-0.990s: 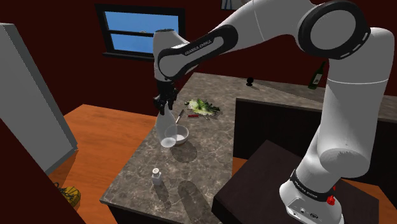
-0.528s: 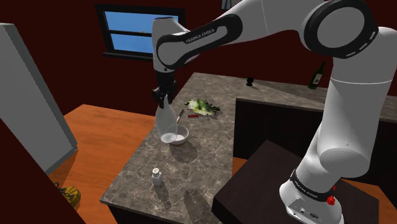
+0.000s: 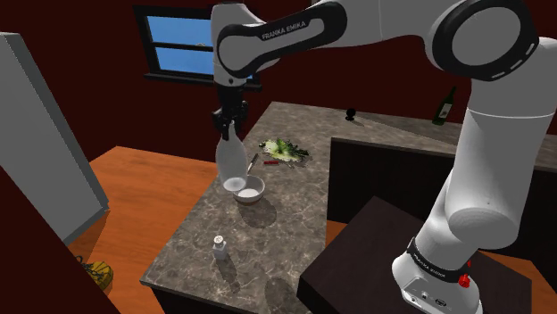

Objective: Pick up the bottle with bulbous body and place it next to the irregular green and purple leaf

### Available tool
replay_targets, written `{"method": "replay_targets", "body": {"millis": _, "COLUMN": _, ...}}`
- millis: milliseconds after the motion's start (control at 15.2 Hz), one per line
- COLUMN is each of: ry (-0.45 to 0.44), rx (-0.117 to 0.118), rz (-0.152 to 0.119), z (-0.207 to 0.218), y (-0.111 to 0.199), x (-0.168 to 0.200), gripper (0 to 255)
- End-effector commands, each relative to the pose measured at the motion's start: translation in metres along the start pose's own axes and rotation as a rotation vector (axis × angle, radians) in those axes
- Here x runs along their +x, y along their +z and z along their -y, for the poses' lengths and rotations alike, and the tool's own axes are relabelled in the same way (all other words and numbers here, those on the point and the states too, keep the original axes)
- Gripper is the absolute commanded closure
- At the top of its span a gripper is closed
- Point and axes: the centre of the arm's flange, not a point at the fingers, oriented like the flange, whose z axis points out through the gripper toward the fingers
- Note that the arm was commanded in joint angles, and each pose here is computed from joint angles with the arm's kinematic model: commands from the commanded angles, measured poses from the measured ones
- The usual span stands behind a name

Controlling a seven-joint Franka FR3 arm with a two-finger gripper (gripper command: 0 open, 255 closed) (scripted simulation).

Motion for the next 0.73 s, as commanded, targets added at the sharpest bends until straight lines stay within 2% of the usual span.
{"method": "replay_targets", "body": {"millis": 0, "ry": 0.000, "rx": 0.000, "rz": 0.000, "z": 0.000, "y": -0.011, "x": 0.001, "gripper": 255}}
{"method": "replay_targets", "body": {"millis": 660, "ry": 0.000, "rx": 0.000, "rz": 0.000, "z": 0.000, "y": -0.064, "x": 0.005, "gripper": 255}}
